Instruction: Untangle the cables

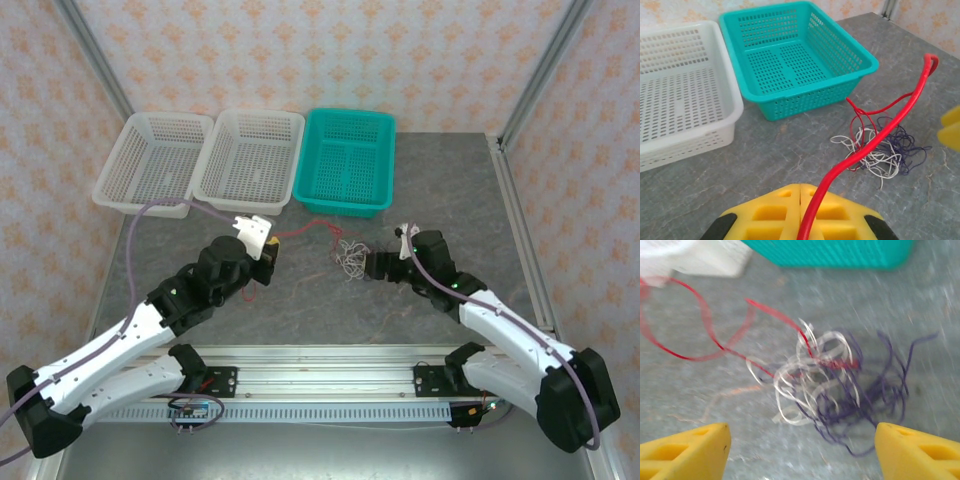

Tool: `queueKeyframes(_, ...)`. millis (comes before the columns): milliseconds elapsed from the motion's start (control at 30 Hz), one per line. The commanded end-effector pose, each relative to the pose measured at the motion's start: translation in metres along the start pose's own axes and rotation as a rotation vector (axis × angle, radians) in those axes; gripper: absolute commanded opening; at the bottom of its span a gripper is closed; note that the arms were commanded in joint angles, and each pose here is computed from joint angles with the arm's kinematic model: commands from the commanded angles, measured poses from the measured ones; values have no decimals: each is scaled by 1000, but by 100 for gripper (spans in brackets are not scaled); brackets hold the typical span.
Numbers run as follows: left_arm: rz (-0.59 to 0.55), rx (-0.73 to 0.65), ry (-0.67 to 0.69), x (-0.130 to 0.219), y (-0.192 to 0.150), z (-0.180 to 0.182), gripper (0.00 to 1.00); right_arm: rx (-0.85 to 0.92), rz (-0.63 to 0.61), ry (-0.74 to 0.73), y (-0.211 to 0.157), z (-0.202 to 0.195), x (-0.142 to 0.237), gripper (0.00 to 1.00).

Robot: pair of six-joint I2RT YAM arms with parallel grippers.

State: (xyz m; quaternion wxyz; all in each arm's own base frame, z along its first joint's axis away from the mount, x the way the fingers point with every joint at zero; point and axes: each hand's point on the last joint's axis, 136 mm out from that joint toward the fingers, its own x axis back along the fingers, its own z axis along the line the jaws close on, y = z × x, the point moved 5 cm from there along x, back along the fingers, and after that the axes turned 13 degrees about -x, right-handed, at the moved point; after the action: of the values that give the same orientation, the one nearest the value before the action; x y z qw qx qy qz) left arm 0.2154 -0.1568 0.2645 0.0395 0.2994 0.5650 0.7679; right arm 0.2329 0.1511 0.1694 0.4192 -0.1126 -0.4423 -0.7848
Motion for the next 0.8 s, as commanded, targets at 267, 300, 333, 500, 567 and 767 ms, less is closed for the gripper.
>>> queueKeyframes(267, -94, 64, -41, 21, 26, 3, 0, 566, -57, -9, 23, 36, -57, 79)
queueKeyframes(300, -102, 69, -45, 23, 27, 3, 0, 573, -85, -44, 25, 32, -65, 79)
queueKeyframes(333, -112, 74, -45, 26, 28, 4, 0, 576, -114, -76, 28, 28, -71, 79)
queueKeyframes(500, -134, 73, -4, 41, 31, 13, 0, 517, -162, -261, 38, 3, -102, 46)
queueKeyframes(567, -159, 93, 63, 52, 35, 25, 0, 445, -126, -260, 34, -2, -109, 24)
queueKeyframes(767, -136, 223, 477, 94, 18, 82, 0, 60, -101, -308, 22, -37, -98, 0)
